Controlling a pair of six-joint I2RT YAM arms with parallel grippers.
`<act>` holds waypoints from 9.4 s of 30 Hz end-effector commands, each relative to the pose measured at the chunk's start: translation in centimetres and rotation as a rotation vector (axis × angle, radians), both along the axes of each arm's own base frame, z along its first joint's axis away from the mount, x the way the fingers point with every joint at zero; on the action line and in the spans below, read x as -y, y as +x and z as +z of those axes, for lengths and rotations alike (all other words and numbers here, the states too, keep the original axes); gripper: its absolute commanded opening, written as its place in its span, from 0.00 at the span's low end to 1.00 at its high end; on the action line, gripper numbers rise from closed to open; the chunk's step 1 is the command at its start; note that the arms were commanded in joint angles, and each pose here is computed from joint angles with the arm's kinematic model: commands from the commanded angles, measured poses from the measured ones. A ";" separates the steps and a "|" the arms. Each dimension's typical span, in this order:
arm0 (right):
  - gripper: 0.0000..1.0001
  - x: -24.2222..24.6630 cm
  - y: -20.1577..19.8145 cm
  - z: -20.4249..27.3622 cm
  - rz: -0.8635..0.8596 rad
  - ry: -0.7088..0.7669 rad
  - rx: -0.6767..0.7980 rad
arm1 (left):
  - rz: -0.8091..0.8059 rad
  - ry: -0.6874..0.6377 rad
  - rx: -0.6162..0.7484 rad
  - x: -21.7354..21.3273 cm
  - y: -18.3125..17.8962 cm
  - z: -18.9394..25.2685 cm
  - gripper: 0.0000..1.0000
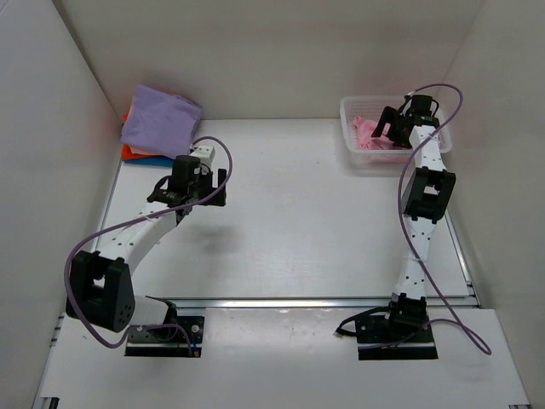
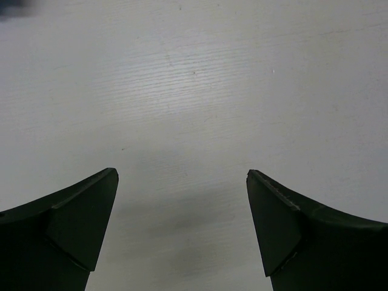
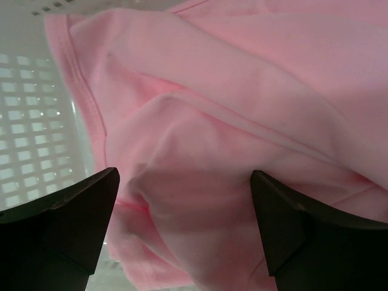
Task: Fold and stack the t-shirts
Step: Grab crumpled tshirt from bin with the right arm, then move the tshirt to the center of the board, then flatten out the tshirt
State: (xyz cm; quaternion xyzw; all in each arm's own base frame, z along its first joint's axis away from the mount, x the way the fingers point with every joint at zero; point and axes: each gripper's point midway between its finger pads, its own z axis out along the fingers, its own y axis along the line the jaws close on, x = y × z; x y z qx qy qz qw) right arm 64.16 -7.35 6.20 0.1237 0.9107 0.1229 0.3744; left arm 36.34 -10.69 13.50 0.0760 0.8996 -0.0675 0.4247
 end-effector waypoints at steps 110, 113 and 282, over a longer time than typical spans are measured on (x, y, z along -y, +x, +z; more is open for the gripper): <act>0.00 -8.3 -34.9 44.1 0.270 0.045 0.926 | -0.802 -0.935 0.226 39.3 -13.7 20.7 0.00; 0.00 -6.5 -34.3 46.4 0.174 -0.047 0.931 | -0.883 -0.975 0.189 39.2 -16.7 24.4 0.00; 0.62 -14.3 -34.5 1.4 0.190 0.162 -0.121 | 0.156 -0.145 -0.237 -2.2 -7.4 -7.5 0.00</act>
